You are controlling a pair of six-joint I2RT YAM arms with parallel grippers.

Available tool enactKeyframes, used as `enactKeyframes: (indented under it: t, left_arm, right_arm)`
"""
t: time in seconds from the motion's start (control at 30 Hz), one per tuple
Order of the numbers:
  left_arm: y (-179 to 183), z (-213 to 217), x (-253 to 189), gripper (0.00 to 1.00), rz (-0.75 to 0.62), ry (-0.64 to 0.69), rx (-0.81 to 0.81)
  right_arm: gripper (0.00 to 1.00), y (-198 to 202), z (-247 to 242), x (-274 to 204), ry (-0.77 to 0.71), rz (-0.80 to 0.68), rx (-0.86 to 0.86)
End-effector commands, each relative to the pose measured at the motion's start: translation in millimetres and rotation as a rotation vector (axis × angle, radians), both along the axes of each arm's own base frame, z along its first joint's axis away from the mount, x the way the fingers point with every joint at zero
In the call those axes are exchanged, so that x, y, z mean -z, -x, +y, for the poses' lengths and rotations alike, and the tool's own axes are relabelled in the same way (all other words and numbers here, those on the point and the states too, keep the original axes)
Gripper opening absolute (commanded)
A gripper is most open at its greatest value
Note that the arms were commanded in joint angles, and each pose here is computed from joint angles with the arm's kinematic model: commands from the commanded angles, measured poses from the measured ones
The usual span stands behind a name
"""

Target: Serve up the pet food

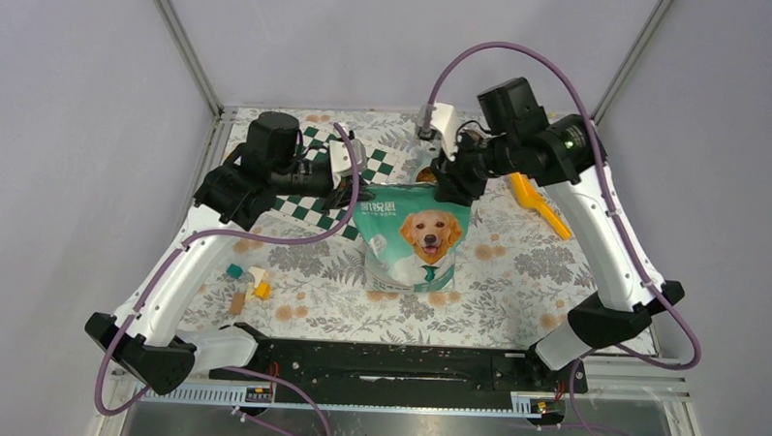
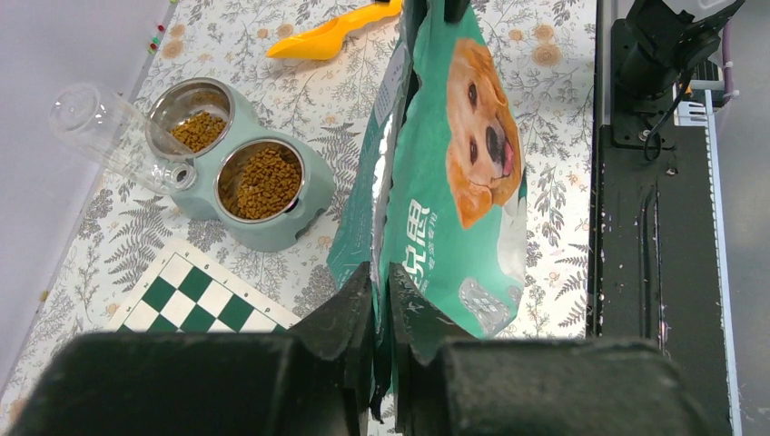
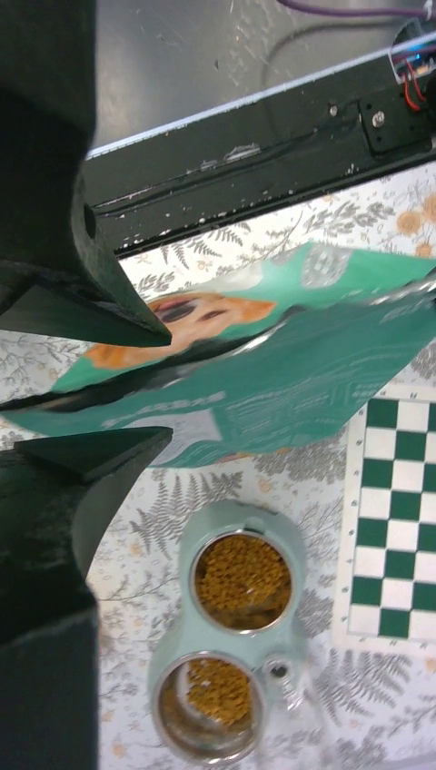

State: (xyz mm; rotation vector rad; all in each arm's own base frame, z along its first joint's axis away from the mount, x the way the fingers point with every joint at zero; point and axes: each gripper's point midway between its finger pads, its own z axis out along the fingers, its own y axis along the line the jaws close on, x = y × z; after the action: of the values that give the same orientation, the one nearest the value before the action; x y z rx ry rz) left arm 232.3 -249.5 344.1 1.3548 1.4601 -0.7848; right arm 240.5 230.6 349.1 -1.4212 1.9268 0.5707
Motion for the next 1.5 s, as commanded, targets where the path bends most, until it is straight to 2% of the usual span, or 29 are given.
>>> enactKeyframes:
  t: [0.0,0.13,0.27,0.4,0.43,0.53,0.57,0.7,0.73,0.83,0.9,1.03,1.17,1.33,1.47]
  left_arm:
    - [3,7,-18,0.07,-0.060,0.018,-0.025]
    - [4,7,-17,0.01,-0.054,0.016,-0.023]
    - [5,8,-19,0.00,-0.057,0.019,-0.022]
    - [5,8,-22,0.00,-0.055,0.027,-0.022]
    - [6,8,-22,0.00,-0.055,0.027,-0.019]
    - [7,9,-20,0.00,-0.057,0.027,-0.012]
    - [8,9,-19,0.00,-0.055,0.027,-0.010]
    - [9,9,-19,0.01,-0.054,0.028,-0.007]
    - [9,9,-20,0.05,-0.053,0.030,-0.011]
    - [7,11,-20,0.11,-0.048,0.029,-0.027]
    - [9,13,-19,0.12,-0.048,0.027,-0.029]
    - [12,16,-15,0.09,-0.044,0.023,-0.029]
    - [16,16,-12,0.06,-0.052,0.021,-0.003]
    - [23,10,-9,0.22,-0.047,0.039,0.065]
    - [24,4,-8,0.24,-0.032,0.060,0.097]
  right_arm:
    - [0.46,2,38,-8,-0.041,-0.001,-0.067]
    - [0.43,0,64,-8,-0.053,0.012,-0.104]
    - [0.38,-1,76,-5,-0.052,0.015,-0.126]
    - [0.28,12,73,0,-0.031,0.030,-0.193]
    - [0.24,15,71,2,-0.023,0.034,-0.204]
    - [0.01,25,65,6,-0.001,0.031,-0.243]
    - [0.00,27,64,8,0.006,0.035,-0.250]
    - [0.00,32,65,7,-0.006,0.061,-0.255]
    - [0.00,30,67,7,-0.015,0.070,-0.240]
    - [0.25,28,76,5,-0.044,0.082,-0.232]
    - [0.31,26,81,5,-0.051,0.087,-0.238]
    - [0.31,26,89,7,-0.063,0.095,-0.258]
    - [0.26,27,94,7,-0.077,0.099,-0.277]
    - [0.25,27,101,5,-0.104,0.102,-0.285]
    - [0.28,27,114,3,-0.145,0.109,-0.281]
